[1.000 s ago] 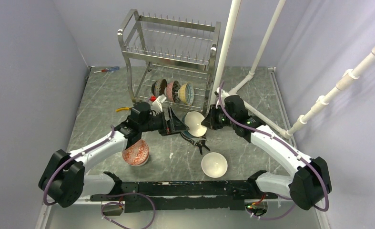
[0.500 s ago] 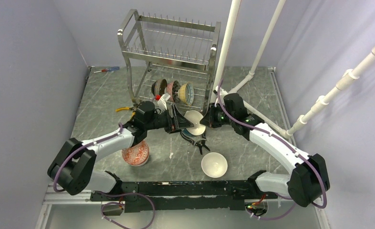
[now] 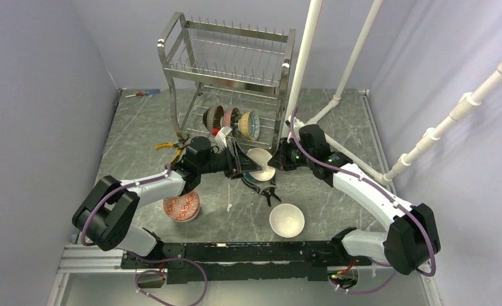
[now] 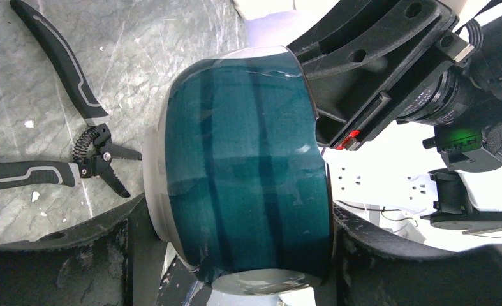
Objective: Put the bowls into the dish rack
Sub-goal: Place the bowl in the dish rack.
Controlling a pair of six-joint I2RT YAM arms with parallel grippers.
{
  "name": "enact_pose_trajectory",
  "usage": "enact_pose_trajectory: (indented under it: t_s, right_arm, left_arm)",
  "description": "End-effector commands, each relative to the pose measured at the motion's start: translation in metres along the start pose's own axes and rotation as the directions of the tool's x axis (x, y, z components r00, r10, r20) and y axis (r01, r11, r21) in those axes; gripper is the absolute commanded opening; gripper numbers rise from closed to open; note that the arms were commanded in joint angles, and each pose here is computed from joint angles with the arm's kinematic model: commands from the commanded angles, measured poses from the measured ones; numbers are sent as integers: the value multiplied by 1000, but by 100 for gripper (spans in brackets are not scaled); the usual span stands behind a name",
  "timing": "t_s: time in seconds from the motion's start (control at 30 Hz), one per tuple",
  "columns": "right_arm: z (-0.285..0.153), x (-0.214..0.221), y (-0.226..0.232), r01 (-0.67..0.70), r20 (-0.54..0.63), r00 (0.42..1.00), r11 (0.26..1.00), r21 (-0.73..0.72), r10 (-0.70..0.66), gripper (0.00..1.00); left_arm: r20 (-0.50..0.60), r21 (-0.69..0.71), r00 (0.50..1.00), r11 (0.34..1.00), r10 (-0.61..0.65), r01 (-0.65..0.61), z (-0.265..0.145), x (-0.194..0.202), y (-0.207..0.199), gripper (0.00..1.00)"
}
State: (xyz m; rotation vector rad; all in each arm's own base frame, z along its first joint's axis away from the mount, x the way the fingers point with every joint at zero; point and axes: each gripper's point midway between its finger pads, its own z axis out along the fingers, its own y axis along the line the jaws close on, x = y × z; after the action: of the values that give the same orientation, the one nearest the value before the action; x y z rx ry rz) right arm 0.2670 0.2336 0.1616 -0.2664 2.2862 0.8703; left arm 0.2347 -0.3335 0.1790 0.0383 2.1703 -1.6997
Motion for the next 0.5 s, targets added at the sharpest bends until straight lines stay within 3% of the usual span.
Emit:
enact_pose_trajectory:
  t_s: [0.0, 0.23, 0.3, 0.47]
  right_arm:
    - [-12, -46, 40, 44, 146, 989, 991, -127, -25, 0]
    - [-14, -48, 39, 50, 155, 987, 992, -119, -31, 0]
    - [-13, -47, 39, 47, 151, 988, 992, -120, -29, 0]
    - [-12, -44, 37, 45, 142, 989, 992, -117, -28, 0]
  left_arm:
    - [-17, 16, 999, 999, 28, -28, 2, -1, -9, 72]
    - [-26, -11, 999, 999, 36, -37, -5, 4, -9, 93]
    - [-27, 2, 999, 999, 46, -46, -7, 5, -11, 94]
    - [-27, -8, 999, 999, 38, -38, -7, 6, -10, 83]
